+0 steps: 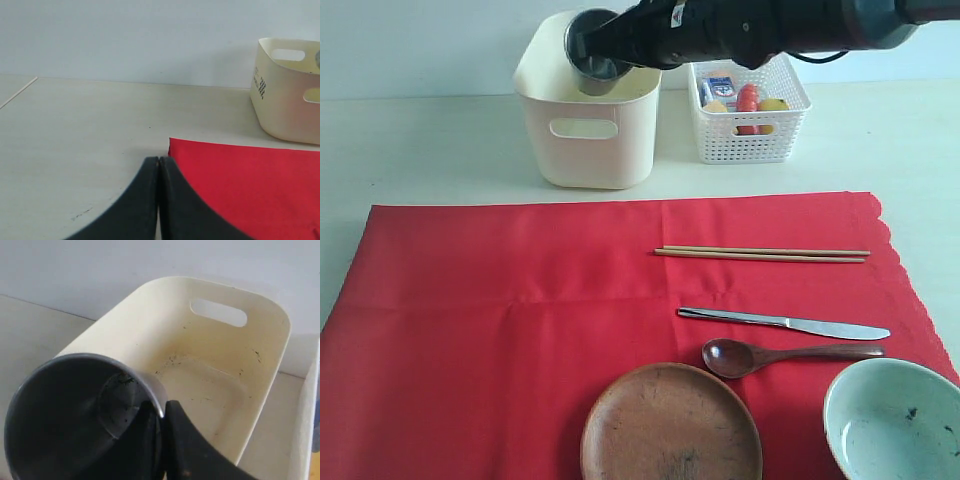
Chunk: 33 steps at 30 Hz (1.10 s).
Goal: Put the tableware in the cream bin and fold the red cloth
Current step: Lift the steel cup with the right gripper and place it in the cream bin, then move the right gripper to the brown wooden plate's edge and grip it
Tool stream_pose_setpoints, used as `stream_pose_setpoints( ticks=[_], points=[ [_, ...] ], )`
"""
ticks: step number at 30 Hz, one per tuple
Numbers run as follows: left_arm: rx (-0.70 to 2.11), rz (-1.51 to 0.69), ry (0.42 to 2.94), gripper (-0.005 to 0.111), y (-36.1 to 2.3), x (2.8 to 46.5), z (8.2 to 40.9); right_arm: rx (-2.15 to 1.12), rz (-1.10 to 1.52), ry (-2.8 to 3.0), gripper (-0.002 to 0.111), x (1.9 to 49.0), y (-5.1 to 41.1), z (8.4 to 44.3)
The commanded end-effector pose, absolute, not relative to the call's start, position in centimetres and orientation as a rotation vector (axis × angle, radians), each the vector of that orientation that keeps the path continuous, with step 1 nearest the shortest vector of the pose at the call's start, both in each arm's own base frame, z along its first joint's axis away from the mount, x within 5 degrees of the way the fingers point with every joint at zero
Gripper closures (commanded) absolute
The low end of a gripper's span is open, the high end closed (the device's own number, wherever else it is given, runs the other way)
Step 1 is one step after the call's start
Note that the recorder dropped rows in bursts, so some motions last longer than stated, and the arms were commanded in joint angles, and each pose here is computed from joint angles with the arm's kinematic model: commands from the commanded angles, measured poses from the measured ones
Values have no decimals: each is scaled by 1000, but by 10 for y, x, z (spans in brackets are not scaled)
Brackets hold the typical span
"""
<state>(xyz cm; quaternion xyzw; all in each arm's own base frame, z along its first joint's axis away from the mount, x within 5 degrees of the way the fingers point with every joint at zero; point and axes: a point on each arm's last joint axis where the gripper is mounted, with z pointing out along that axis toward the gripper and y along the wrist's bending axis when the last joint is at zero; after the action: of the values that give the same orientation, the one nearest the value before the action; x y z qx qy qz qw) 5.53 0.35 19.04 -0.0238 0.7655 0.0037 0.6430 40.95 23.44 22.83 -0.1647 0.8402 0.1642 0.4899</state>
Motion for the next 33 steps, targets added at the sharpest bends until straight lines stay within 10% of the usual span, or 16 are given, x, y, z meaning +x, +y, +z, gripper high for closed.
stream_pose_setpoints(
  ticks=[1, 12, 33],
  points=[
    [-44, 6, 1735, 104, 3, 55, 190, -409, 396, 2012, 102, 413, 234, 224],
    [-44, 6, 1735, 104, 3, 55, 190, -434, 383, 2002, 55, 414, 235, 221],
    [-44, 6, 1735, 104, 3, 55, 190, -443, 265, 2266, 71, 373, 206, 278]
  ],
)
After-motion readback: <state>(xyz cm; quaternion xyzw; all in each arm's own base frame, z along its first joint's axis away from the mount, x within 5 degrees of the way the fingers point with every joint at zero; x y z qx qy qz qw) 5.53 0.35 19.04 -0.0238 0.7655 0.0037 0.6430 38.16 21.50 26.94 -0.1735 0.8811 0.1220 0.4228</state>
